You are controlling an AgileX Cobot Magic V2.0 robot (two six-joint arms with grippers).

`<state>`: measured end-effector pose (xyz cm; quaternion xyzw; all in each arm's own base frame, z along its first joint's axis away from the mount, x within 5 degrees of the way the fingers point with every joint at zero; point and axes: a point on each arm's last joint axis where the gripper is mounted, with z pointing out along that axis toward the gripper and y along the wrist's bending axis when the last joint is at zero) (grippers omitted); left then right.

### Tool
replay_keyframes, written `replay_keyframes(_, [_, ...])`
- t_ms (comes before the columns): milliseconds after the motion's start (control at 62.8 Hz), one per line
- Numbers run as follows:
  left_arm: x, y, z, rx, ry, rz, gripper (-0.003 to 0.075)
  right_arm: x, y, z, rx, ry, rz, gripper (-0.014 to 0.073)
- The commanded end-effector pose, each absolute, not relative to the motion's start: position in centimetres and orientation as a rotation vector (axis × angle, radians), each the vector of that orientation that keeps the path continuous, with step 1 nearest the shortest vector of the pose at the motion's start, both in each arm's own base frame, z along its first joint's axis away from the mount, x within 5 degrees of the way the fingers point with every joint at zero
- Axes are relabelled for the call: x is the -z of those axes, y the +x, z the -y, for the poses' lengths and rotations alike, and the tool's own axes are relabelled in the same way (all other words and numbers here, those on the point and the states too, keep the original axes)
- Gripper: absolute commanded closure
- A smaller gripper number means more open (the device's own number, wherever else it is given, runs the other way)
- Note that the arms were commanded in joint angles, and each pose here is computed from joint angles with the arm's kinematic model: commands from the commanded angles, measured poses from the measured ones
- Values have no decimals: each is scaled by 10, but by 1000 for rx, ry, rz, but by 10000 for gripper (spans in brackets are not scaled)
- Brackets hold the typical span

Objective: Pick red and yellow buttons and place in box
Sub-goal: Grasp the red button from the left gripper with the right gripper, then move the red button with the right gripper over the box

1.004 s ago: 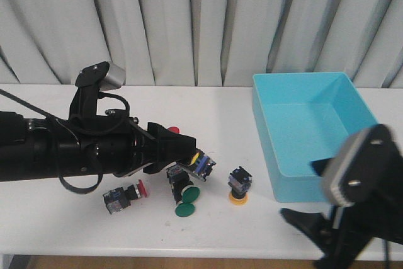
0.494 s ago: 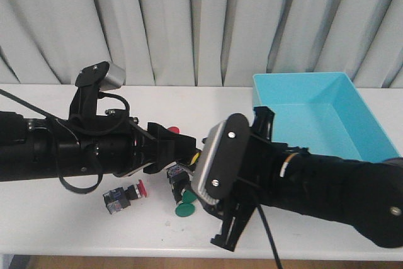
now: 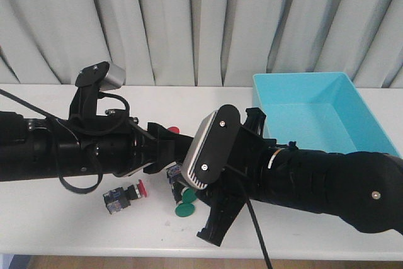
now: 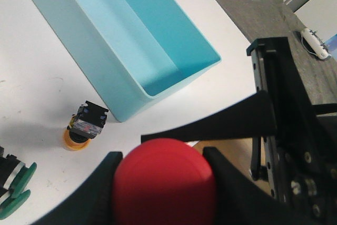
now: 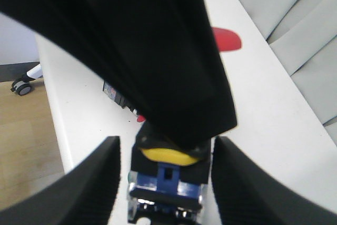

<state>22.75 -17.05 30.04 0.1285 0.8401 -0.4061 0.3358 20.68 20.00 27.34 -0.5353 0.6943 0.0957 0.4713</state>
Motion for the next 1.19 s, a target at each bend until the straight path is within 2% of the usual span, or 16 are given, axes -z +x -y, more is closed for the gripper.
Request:
replay_keyframes(0, [-320,225,170,1106,297,-2119,582,-294,210,-199,-217,-1238,-1636,309])
replay_keyframes(112, [-320,225,170,1104,295,-2119,582,-294,210,-199,-217,-1238,-1636,358])
replay_keyframes(319, [-320,225,170,1103,296,-2119,559,-294,210,-199,-217,-1238,-1636,356])
replay_keyframes(382, [-320,225,170,1103,296,-2119,517,-294,210,-199,-218,-1239,-1636,354])
replay_keyframes(574, [-319,225,169,1087,318,-2122,318,-294,210,-199,-218,-1239,-1636,350])
replay_keyframes(589, [-319,225,169,1082,323,-2123,244,-294,210,-199,-218,-1239,-1636,350])
replay_keyframes(844, [-319,225,169,1079,328,-2124,245,-290,218,-186,-238,-1210,-1729,350])
replay_keyframes(988, [-318,224,169,1078,337,-2126,245,-287,238,-156,-249,-1025,-1889,350])
replay_keyframes(1179, [-318,223,170,1082,358,-2133,245,-289,267,-95,-230,-761,-2110,350])
